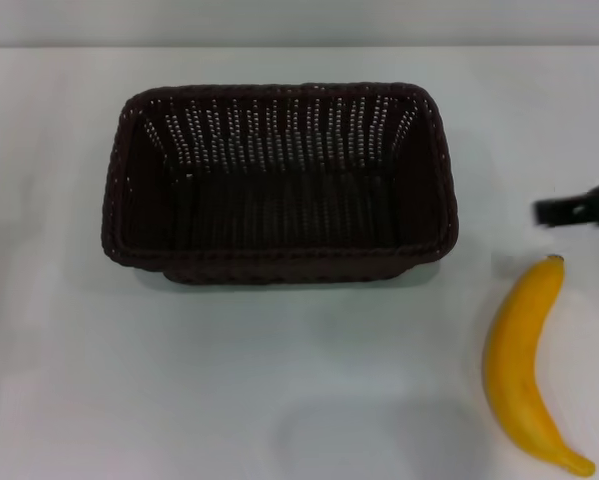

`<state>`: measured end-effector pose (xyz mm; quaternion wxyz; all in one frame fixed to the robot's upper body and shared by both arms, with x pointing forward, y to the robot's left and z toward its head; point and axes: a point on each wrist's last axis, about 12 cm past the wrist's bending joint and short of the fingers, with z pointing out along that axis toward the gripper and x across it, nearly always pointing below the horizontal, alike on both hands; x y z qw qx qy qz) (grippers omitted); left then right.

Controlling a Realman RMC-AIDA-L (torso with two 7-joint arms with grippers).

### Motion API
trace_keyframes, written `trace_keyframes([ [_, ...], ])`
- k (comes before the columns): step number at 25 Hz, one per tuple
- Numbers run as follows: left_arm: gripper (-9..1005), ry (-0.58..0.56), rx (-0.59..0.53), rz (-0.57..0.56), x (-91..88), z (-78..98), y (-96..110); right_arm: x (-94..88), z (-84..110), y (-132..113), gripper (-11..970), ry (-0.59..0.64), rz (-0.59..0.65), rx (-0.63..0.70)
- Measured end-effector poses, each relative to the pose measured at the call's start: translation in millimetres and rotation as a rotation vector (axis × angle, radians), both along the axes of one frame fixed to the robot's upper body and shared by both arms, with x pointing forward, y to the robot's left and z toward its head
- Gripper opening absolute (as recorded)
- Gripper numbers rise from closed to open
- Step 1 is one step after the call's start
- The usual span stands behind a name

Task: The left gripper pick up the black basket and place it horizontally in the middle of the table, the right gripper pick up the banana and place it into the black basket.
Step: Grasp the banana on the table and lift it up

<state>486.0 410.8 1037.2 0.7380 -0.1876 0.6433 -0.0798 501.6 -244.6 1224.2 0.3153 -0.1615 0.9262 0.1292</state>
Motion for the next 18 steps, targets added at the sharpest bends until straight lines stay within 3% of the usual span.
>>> trace_keyframes([
  [6,691,-0.013,0.048,0.007,10.9,5.2,-3.6,-3.9,-1.8,48.3,844,0.217,-0.115,0.012],
  [12,691,-0.025,0.054,0.019,14.0,9.1,0.0,-22.6,-14.8,92.2,843,0.361,-0.149,0.004],
  [18,691,-0.031,0.061,0.015,17.4,12.6,3.1,-32.4,-29.3,100.2,842,0.430,-0.185,-0.043],
])
